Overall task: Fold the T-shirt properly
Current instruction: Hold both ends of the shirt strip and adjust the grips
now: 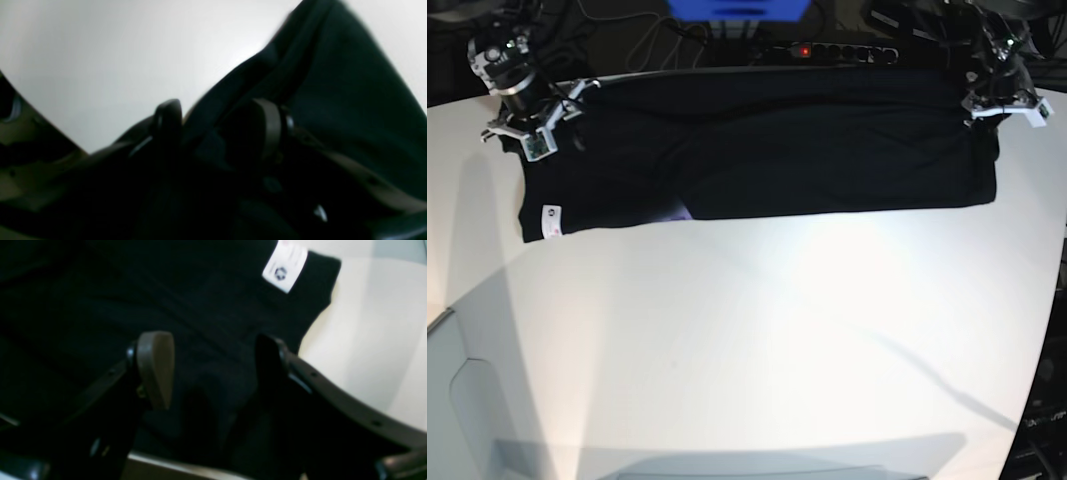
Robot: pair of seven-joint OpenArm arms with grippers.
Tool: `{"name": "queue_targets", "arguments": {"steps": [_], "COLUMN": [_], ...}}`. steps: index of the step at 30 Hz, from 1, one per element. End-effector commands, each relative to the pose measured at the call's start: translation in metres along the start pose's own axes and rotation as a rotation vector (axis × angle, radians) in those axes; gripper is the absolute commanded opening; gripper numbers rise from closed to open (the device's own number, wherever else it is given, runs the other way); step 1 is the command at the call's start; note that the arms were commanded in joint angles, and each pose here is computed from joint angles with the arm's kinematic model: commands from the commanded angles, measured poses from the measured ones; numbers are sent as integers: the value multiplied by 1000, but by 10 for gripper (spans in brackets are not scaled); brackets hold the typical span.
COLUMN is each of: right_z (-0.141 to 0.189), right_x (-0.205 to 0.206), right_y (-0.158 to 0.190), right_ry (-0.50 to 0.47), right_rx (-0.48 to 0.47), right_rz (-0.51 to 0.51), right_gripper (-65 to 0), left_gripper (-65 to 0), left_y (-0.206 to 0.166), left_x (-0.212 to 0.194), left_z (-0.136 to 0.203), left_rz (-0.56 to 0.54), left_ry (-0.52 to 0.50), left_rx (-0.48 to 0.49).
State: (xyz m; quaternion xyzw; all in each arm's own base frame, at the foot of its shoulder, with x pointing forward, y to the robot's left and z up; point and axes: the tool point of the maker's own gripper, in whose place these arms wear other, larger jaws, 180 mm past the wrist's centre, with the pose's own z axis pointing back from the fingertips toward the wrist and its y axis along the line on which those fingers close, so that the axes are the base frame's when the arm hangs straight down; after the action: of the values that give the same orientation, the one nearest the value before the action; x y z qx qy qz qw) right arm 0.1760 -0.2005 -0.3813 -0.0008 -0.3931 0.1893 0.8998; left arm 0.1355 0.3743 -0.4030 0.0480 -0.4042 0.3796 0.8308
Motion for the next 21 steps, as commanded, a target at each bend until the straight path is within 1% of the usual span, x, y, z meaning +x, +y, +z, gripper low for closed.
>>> {"name": "queue_targets", "arguments": {"steps": [1, 6, 8, 11, 15, 21], "right_z": [-1, -14, -19, -24, -37, -48], "right_x": [4, -14, -13, -15, -24, -41], "right_y": [-1, -2, -5, -7, -11, -24], "right_ry": [-24, 16, 13, 17, 36, 82], "right_rx": [13, 24, 23, 22, 28, 28], "right_rz": [1, -44, -50, -63, -95, -110], "right_gripper": [-260, -260, -260, -260, -261, -261], "left_gripper": [-338, -338, -339, -343, -406, -408], "left_y": [-1, 6, 6, -2, -17, -34], "left_x": [11, -1, -3, -3, -4, 2], "left_z": [0, -5, -6, -13, -27, -38], "left_rz": [-2, 16, 19, 9, -12, 8], "left_ry": [-34, -3, 5, 13, 36, 22], "left_rx": [-7, 8, 9, -13, -51, -80]}}
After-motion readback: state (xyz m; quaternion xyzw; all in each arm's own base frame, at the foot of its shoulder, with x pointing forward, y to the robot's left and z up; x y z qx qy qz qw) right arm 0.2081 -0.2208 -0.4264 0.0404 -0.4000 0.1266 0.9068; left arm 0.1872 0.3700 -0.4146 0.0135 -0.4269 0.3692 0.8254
